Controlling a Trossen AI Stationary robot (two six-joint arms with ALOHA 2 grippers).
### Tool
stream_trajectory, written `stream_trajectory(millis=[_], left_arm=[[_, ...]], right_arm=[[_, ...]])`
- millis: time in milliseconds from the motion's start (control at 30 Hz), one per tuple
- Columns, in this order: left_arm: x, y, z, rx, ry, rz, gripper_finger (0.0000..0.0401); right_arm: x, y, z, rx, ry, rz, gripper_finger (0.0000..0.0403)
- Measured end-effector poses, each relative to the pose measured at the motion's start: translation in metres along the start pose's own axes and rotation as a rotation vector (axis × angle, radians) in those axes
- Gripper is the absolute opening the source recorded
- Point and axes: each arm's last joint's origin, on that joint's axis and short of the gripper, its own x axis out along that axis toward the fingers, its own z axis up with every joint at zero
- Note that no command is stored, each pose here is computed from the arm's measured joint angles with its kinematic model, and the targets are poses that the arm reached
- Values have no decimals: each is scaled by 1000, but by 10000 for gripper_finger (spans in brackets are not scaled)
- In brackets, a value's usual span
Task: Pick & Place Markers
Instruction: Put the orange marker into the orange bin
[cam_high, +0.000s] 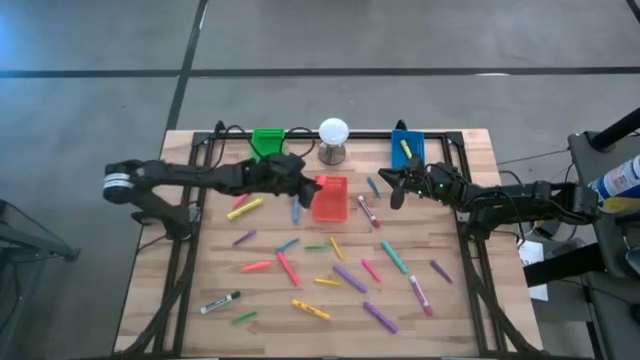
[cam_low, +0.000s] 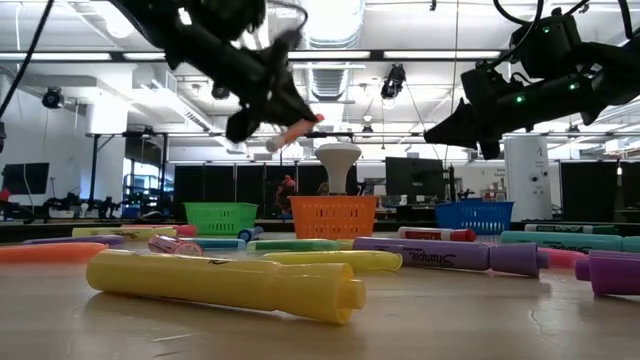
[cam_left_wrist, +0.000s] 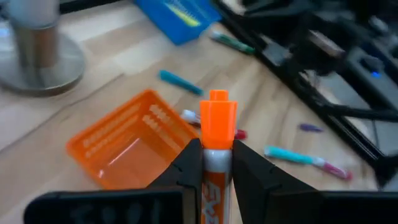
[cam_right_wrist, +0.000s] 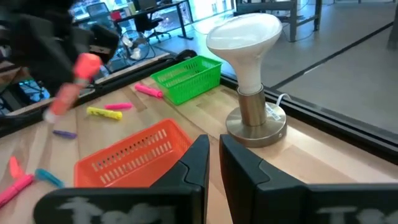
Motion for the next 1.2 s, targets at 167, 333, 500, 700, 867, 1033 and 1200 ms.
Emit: stream_trajectory(millis=[167,333,500,700,867,1033,1200], left_arm=[[23,7,-5,-39,-16,-6,57],[51,15,-14,-70,-24,-4,58],[70,20,-15,-93,-12,16,58],[87,24,-18,-89,-3,35,58],[93,29,-23,-94,13,64,58],[93,31,-23,-71,10,73,79],[88,28,-19,-32,7,71,112]], right_arm=[[0,0,0,-25,-1,0,34],[0,0,0,-25,0,0,34],[0,0,0,-26,0,0,34],[0,0,0,-29,1,-1,34],[0,0,-1,-30,7,-3,34],[0,0,-1,-34,9,-3,34],[0,0,-2,-34,9,-3,34]])
